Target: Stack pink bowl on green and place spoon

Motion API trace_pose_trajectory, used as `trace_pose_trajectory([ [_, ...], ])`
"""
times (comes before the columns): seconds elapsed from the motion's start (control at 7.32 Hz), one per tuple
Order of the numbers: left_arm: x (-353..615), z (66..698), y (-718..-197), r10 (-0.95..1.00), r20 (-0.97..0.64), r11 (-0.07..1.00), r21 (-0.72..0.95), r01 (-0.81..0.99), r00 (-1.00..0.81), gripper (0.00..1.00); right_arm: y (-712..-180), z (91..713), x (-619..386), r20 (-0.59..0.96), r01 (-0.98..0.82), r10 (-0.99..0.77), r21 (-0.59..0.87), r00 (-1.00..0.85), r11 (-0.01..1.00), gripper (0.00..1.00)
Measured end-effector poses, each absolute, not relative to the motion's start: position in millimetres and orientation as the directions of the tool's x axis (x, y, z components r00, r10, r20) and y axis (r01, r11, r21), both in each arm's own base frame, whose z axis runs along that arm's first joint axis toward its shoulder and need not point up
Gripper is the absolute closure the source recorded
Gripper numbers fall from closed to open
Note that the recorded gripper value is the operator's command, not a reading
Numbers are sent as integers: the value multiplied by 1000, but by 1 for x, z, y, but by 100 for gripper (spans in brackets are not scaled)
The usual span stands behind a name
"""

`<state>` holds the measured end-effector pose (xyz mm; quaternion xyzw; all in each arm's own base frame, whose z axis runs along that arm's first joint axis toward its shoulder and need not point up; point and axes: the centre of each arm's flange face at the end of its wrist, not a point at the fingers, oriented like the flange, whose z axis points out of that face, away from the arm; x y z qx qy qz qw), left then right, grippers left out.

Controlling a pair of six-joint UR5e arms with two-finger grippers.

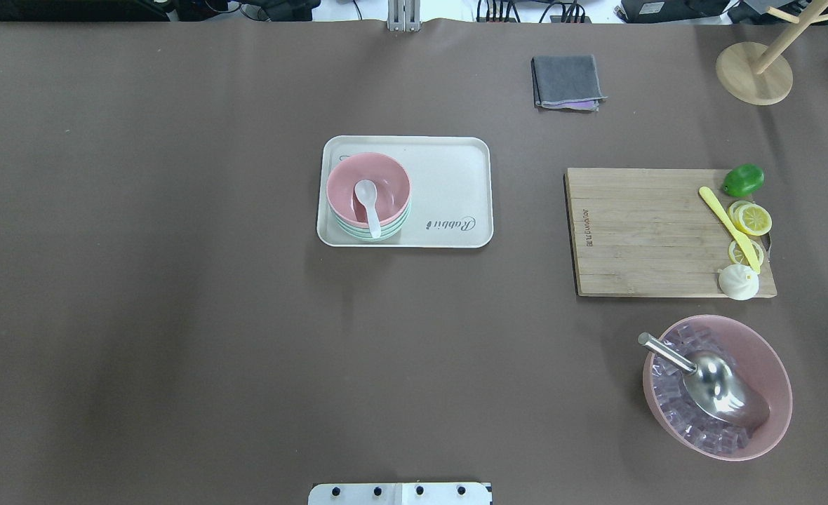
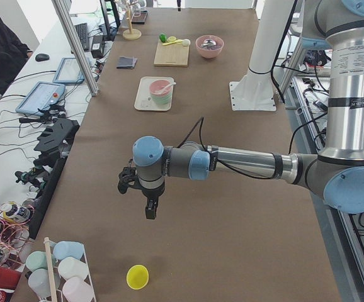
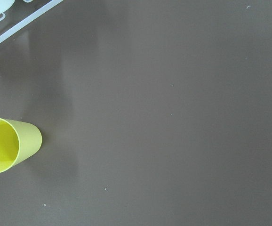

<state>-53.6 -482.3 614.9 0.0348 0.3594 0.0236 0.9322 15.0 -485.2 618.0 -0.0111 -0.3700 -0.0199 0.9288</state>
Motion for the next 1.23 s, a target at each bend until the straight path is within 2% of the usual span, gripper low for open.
trace_pose_trajectory([
  [1.23, -53, 612, -485, 74, -675, 996, 87, -21, 734, 2, -487, 611, 14, 691, 39, -30, 3, 723, 999, 0],
])
